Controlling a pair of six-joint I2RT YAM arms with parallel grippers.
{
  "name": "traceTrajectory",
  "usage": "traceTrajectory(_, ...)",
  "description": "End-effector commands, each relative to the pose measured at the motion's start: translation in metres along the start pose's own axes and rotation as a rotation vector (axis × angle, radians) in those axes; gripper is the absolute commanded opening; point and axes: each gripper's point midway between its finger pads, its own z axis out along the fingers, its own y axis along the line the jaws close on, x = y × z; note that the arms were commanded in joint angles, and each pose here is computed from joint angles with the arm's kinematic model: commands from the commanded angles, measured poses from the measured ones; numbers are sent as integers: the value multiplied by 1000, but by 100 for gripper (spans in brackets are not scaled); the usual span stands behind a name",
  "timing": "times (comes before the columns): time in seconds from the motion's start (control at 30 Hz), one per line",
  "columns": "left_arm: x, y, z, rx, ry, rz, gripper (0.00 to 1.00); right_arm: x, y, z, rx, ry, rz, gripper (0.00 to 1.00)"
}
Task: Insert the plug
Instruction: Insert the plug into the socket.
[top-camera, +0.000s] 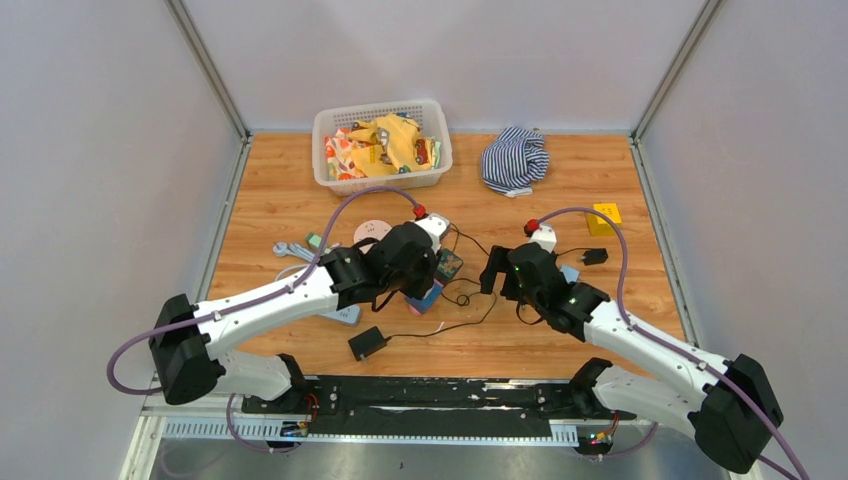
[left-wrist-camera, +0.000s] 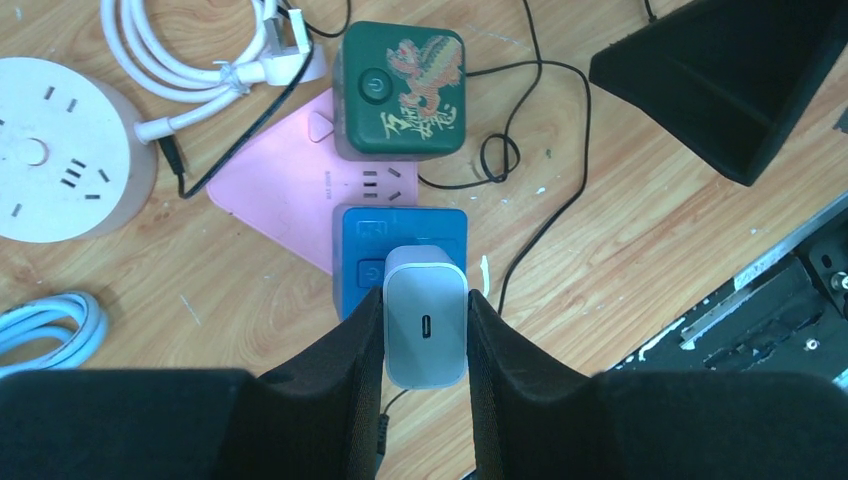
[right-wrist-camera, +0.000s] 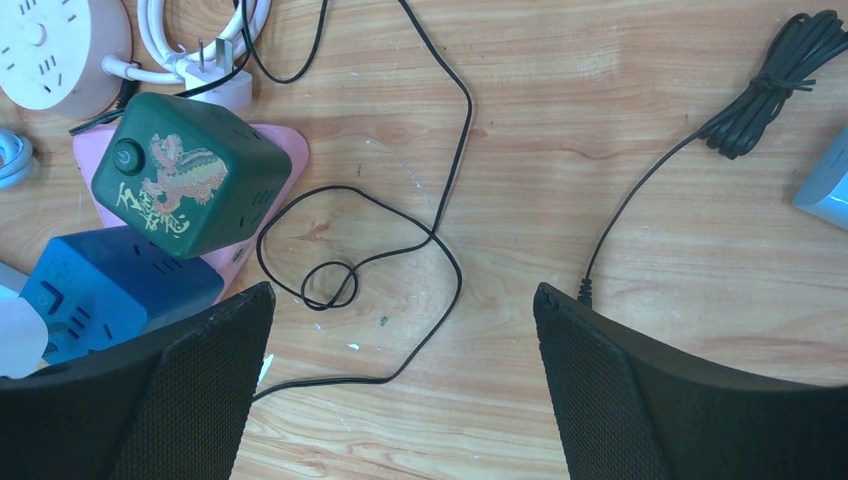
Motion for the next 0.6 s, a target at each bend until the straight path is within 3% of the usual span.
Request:
traceTrajectory(0.0,-14,-10,0,-6,-38,28,0,5,-15,0,51,-1,14,99)
traceTrajectory(0.57,-10,-4,11,-91,0,63,0,8,-18,3,50,4,23,99)
